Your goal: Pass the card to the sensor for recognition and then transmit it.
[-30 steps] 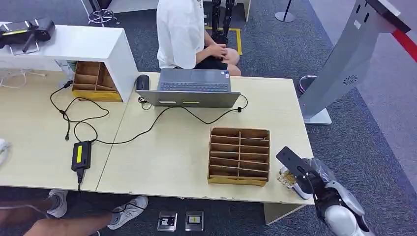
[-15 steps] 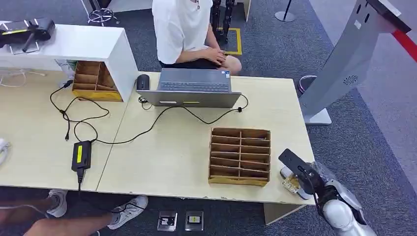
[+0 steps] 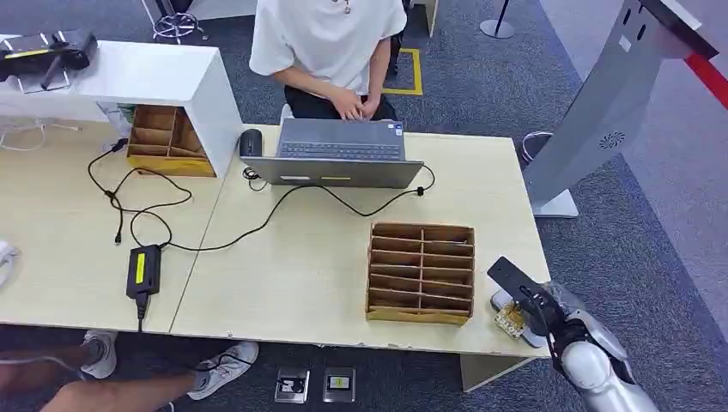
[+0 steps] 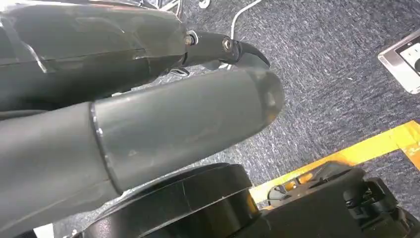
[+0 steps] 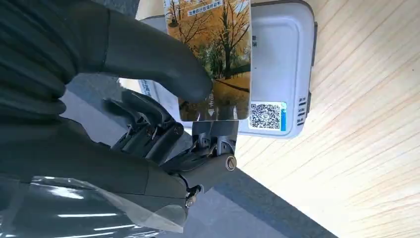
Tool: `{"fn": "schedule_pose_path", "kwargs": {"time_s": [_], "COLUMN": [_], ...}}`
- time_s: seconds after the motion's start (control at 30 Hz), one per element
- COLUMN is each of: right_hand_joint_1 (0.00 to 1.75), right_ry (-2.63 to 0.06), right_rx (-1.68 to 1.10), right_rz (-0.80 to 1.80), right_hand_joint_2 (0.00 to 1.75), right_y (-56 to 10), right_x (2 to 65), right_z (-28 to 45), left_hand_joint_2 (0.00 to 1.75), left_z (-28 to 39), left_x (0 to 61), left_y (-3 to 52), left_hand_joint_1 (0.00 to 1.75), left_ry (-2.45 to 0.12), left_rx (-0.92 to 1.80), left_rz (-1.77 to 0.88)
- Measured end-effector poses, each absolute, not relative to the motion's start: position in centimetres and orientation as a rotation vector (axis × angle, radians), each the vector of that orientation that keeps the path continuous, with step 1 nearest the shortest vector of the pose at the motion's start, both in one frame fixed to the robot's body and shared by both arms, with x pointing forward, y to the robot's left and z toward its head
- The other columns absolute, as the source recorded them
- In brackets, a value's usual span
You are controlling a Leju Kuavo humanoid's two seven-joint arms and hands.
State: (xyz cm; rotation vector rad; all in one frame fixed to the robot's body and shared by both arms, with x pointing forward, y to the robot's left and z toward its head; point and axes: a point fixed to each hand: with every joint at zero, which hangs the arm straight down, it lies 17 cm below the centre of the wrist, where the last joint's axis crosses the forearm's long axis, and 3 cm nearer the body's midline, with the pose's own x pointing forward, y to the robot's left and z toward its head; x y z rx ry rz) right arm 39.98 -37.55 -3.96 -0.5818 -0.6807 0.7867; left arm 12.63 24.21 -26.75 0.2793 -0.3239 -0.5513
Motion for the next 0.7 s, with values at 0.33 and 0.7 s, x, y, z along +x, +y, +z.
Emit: {"fn": "schedule_pose_path", "kwargs": {"time_s": [0.33,0.7], "right_hand_joint_1": [1.75,1.75], "right_ry": [-0.669,-0.680], "right_rx": [-0.590,-0.550], "right_rz": [0.775,0.717], "right_hand_joint_2": [1.75,1.75], "right_y": [-38.6,-39.6], "right_x": [40.0,40.7], "right_z": [-3.8,-3.5], "left_hand_joint_2": [0.00,0.00], "left_z": [-26.7,-26.7], "left_x": [12.6,12.7], "left_y": [24.2,24.2], "left_hand_joint_1": [0.00,0.00], "left_ry": [-0.325,-0.328], "left_rx": [0.277,0.278], "left_rz": [-0.559,-0.566]}}
